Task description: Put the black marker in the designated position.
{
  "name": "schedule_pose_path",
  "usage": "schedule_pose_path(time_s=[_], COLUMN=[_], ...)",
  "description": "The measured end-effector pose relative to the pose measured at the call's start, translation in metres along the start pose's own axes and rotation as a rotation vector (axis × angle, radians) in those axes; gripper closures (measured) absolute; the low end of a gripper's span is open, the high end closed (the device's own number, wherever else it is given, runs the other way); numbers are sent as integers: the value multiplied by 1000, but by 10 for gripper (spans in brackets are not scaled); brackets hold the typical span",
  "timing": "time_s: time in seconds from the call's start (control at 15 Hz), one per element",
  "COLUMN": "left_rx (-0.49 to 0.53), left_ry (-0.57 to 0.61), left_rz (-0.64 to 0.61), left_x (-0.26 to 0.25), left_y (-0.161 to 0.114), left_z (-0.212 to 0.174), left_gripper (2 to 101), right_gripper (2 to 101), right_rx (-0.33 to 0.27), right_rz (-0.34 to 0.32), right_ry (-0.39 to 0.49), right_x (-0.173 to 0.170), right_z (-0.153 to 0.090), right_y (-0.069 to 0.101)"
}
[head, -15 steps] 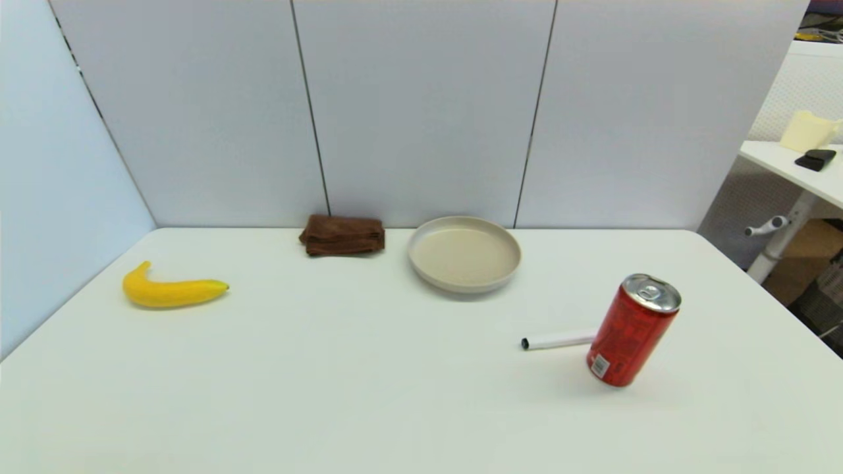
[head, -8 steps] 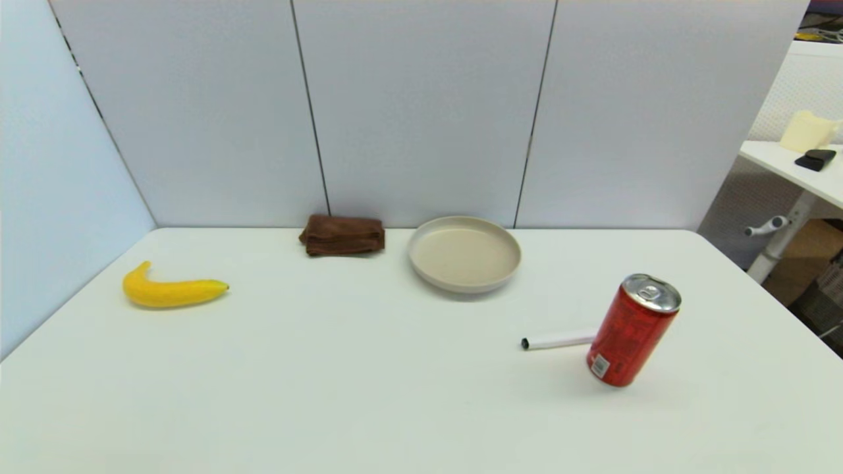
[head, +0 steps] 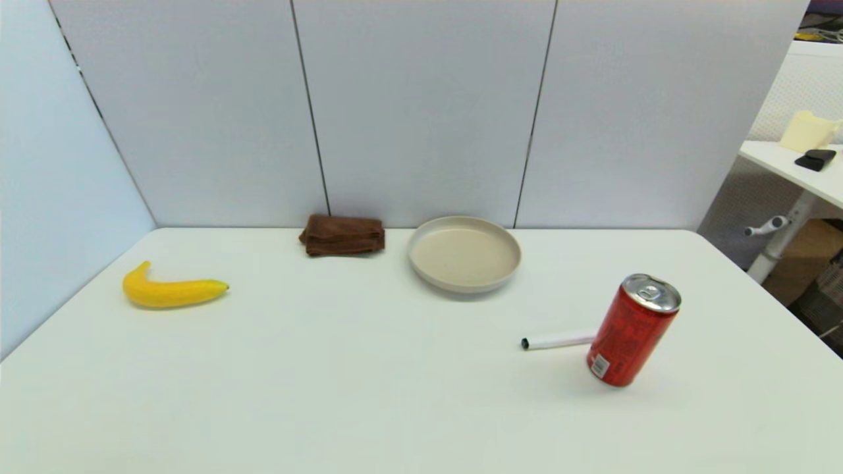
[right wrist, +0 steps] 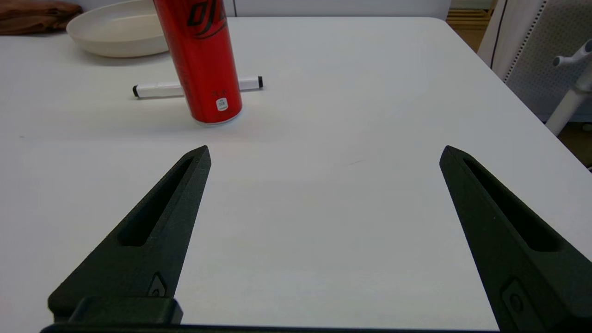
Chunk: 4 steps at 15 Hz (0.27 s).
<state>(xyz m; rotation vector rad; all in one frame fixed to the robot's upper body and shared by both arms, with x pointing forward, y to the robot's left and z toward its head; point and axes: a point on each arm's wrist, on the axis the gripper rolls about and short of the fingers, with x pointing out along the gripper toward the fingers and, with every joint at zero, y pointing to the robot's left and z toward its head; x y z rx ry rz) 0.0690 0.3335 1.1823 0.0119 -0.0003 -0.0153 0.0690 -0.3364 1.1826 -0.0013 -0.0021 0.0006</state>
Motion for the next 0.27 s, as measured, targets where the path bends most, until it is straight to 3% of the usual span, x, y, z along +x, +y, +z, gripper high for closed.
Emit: schedule_pose_path(time_s=[0.27], left_rx=[0], left_ry=[0], left_rz=[0], left_x=[0], left_y=[0], left_z=[0], left_gripper=[54], right_gripper=[43], right_rx=[4], right_rz=[0], right_ry=[1], right_x=[0], right_z=[0], right_y=[0])
